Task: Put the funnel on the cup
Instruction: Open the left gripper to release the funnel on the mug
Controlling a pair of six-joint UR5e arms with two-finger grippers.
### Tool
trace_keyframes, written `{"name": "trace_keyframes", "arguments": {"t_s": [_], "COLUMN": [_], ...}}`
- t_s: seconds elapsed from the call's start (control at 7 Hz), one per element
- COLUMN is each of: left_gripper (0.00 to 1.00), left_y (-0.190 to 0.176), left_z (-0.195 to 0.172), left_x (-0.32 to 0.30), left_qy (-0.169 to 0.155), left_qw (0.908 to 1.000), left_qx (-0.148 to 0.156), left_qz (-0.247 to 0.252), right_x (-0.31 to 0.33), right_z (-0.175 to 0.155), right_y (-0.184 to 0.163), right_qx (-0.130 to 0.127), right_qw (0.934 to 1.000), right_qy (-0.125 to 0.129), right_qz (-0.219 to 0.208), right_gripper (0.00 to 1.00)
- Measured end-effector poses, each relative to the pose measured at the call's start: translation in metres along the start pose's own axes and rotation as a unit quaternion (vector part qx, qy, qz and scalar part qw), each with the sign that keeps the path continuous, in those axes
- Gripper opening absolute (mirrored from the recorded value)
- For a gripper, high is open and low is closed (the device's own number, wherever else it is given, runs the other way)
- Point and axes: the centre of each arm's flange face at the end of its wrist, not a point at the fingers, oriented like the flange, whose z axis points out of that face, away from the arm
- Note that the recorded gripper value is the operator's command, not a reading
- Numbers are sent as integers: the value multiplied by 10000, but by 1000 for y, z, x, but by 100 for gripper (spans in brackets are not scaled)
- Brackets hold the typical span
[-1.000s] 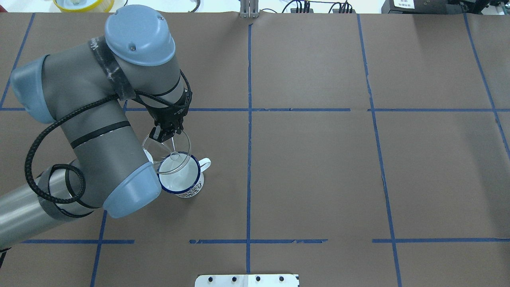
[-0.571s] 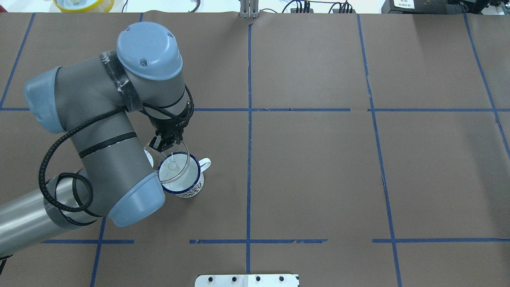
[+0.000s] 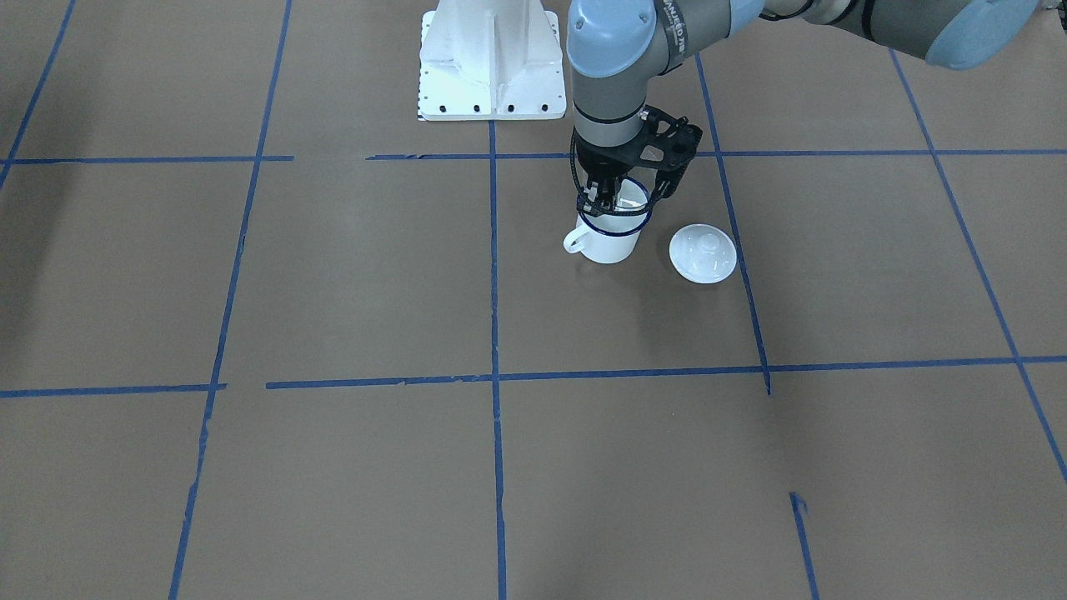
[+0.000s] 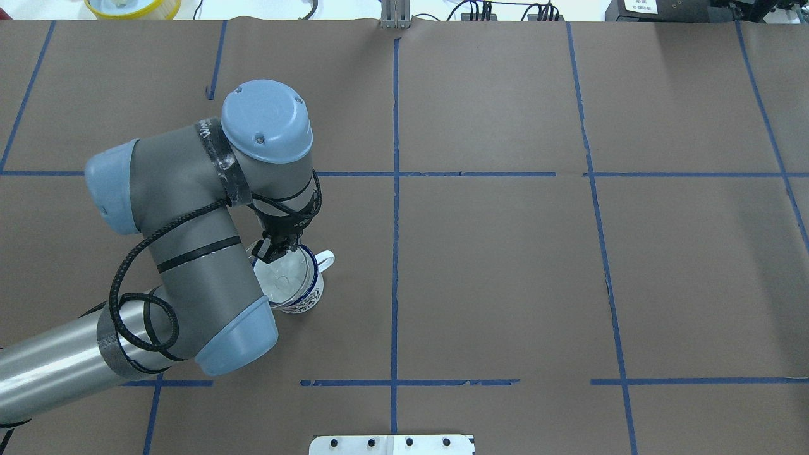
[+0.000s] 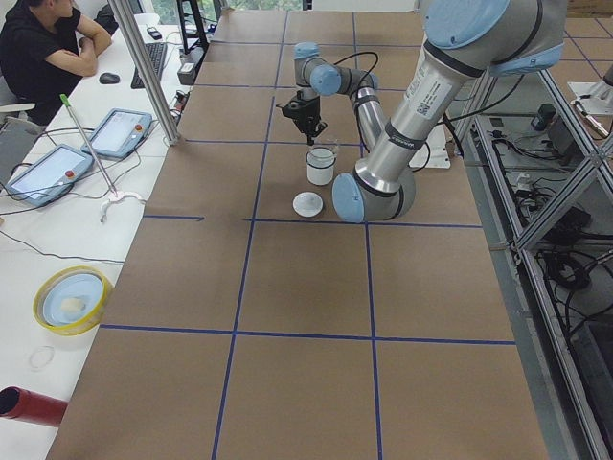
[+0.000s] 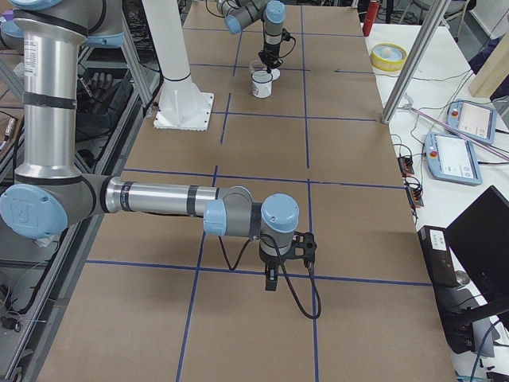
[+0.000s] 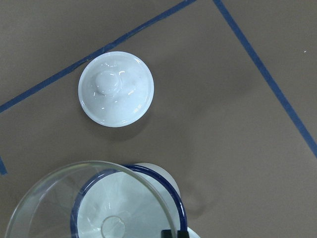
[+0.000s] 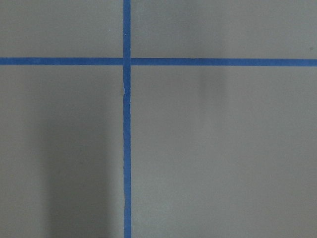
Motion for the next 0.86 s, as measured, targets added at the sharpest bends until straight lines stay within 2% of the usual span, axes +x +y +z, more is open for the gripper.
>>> {"name": "trace_keyframes", "arguments": {"t_s": [0.86], "left_gripper": [0], "left_y": [2], "left_z": [9], "left_x": [5], "left_qy": [35], "left_qw": [9998], "left_qx": [61], "left_qz": [206], "right_x": [0], "right_z": [0], "right_y": [0], "right_qx": [0], "right_qw": [10000], "right_qy": [0], "right_qz": [0], "right_gripper": [100]}}
